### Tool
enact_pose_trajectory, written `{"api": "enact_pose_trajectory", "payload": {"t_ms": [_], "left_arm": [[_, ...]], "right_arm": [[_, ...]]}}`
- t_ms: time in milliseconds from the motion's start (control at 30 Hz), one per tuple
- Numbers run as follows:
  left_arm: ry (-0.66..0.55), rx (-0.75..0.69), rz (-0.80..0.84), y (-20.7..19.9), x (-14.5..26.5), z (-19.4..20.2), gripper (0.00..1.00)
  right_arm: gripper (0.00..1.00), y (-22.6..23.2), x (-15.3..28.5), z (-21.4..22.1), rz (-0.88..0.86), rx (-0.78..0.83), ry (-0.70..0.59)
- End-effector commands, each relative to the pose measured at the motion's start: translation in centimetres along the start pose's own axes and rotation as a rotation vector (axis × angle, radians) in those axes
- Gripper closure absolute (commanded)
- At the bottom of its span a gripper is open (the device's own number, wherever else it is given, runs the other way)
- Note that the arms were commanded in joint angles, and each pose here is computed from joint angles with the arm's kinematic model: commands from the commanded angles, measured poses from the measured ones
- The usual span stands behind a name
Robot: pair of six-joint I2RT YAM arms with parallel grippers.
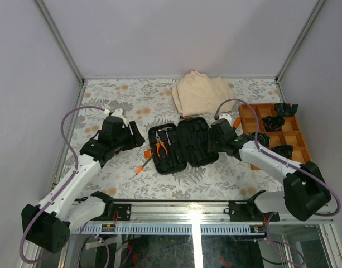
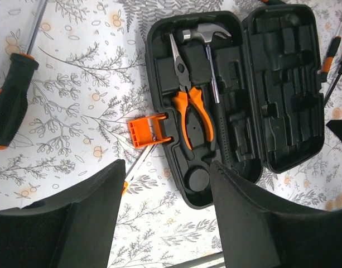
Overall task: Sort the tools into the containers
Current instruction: Adjust the hammer in the storage box.
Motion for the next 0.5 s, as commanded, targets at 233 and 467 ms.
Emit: {"api": "enact_pose_trajectory", "payload": {"t_ms": [233, 467], "left_arm": [[0.091, 0.101, 0.022, -0.5, -3.4, 1.8, 0.42], [0.129, 0.077, -0.047, -1.2, -5.8, 3.8, 0.44]], "right_arm": [[0.41, -1.1, -0.9, -0.3, -0.122, -0.072, -0.049], [0.48, -1.4, -1.9, 0.4, -0.138, -0.030, 0.058]]}}
Point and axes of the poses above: each gripper's point midway between its finger pads, its own x axis back along the fingers, its own y axis along the line the jaws close on, z = x × y, the point moved 8 cm from there along x, back along the fingers, and after that the axes turned 11 degrees about x, right-handed, at the moved point
